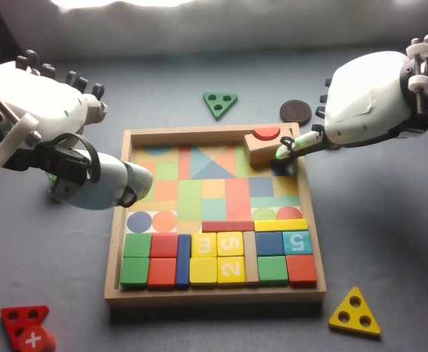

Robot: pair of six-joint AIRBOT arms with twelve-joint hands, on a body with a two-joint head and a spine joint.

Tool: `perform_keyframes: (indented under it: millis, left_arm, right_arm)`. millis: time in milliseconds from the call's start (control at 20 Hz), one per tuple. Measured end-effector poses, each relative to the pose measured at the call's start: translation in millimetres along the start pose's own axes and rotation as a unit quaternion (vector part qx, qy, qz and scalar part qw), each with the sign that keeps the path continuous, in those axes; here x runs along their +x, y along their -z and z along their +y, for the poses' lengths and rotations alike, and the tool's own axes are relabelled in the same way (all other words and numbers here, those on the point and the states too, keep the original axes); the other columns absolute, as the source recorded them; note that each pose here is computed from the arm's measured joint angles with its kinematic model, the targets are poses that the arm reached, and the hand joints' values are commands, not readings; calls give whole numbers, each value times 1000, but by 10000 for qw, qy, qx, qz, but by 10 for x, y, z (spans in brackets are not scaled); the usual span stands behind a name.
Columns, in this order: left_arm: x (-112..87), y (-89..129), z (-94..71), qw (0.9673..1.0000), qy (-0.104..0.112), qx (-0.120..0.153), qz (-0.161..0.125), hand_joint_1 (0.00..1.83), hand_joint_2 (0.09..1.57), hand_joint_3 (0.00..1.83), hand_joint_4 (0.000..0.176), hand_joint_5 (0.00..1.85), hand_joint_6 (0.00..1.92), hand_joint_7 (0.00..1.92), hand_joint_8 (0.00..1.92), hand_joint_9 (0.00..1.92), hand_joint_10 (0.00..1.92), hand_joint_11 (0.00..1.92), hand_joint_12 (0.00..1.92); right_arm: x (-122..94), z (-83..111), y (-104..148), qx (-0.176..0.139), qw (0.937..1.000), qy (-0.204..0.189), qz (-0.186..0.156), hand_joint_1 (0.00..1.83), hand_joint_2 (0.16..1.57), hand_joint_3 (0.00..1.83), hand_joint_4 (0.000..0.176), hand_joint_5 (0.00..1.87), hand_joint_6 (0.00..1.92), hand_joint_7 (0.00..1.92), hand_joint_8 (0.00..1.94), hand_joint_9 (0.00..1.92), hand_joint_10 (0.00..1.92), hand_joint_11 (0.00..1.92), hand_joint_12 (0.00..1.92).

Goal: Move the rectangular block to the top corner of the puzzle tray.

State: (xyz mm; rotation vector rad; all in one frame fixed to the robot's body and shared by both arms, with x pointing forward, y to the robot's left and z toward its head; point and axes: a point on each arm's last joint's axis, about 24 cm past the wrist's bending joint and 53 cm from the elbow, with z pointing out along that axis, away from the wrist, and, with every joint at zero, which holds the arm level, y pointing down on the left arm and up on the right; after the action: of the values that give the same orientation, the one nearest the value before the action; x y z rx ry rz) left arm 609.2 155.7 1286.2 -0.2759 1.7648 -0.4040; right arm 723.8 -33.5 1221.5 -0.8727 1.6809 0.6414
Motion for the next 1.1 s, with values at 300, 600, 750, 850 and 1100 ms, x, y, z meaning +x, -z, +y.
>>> perform_keyframes:
  millis: [300,600,750,850,1100]
  left_arm:
    - [0,0,1,10000,0,-2,0,0,1177,0,0,195,2,194,2,166,4,0,272]
    - [0,0,2,10000,0,-4,-1,0,1197,0,0,189,0,183,1,154,1,0,239]
    - [1,0,1,10000,1,-2,1,0,1180,0,0,172,0,167,0,137,0,0,211]
    - [0,0,2,10000,1,-4,1,0,1189,1,0,186,1,170,4,134,2,0,189]
    - [1,0,-3,10000,3,7,3,0,1176,0,0,177,1,171,1,140,1,0,205]
  right_arm:
    - [47,-52,-41,108,9999,-26,20,1831,949,307,0,128,4,1314,1941,1356,1921,1371,1921]
    - [38,-60,-85,110,9999,-39,16,1831,930,323,0,116,3,1366,1941,1425,1921,1482,1921]
    - [41,-49,-84,86,10000,-35,25,1829,926,305,0,117,16,1355,1941,1404,1921,1399,1921]
    - [12,-14,-81,35,10000,-4,11,1828,933,301,0,123,7,1339,1941,1392,1921,1427,1921]
    - [-173,202,-89,-239,9996,60,-130,1831,913,380,0,71,6,1364,1941,1441,1921,1496,1921]
